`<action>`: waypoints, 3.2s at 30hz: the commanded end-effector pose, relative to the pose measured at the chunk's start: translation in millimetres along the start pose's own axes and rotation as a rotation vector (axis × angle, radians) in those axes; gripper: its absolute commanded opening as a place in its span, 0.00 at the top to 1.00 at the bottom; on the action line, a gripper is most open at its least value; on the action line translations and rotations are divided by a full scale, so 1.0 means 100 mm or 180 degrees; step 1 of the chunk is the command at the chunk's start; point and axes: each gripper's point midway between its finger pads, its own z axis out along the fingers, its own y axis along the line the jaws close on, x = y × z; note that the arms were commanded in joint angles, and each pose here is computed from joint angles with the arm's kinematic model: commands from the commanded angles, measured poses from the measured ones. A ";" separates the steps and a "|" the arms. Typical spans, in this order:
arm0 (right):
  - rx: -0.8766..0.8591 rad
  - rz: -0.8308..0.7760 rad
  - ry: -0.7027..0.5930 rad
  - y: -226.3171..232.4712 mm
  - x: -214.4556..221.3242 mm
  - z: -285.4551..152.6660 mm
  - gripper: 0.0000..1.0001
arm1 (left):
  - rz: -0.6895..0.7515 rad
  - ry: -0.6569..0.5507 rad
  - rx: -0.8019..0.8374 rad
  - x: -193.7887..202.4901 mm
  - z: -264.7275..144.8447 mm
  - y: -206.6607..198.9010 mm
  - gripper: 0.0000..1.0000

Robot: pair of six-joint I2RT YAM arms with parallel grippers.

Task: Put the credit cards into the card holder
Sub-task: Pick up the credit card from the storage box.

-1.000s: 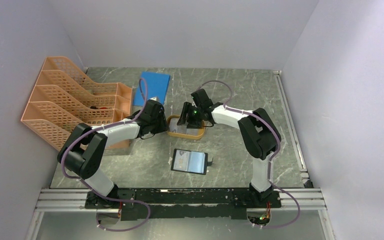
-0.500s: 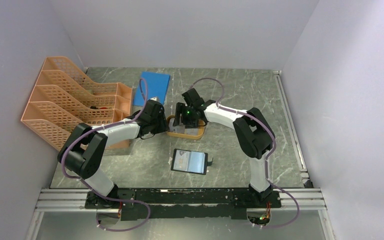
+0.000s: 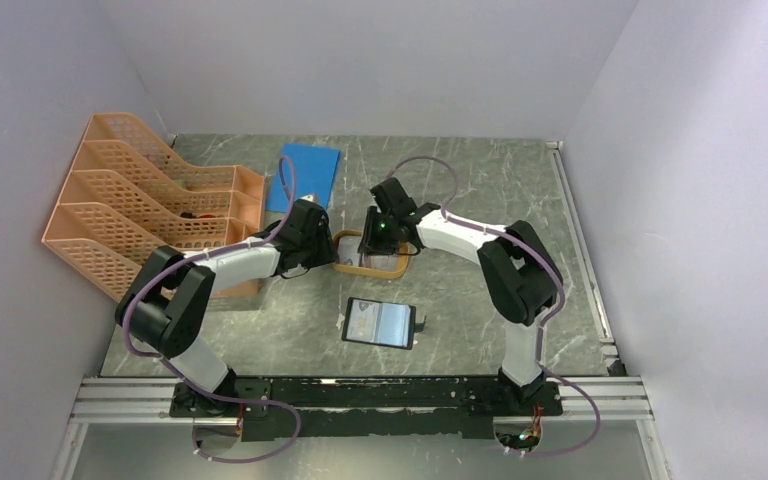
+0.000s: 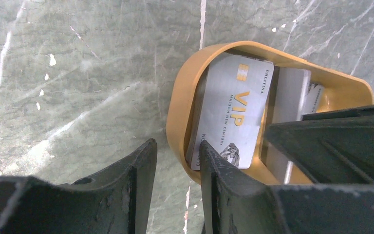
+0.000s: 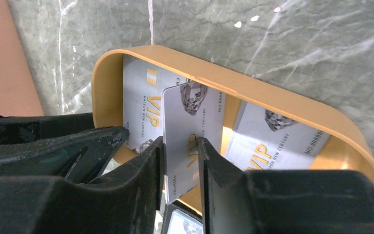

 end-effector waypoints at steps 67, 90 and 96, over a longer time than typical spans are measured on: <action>0.0806 -0.5453 -0.4844 1.21 0.02 -3.28 1.00 | -0.0419 0.0519 0.3303 -0.63 -2.68 -1.93 0.52; -0.0582 -0.4347 -0.3782 1.23 0.32 -3.00 0.14 | -0.0676 -0.0175 0.3455 -0.95 -2.73 -1.68 0.95; -0.1450 -0.2770 -0.3173 1.07 0.35 -2.89 0.13 | -0.0570 -0.0628 0.3334 -1.16 -2.73 -1.54 0.95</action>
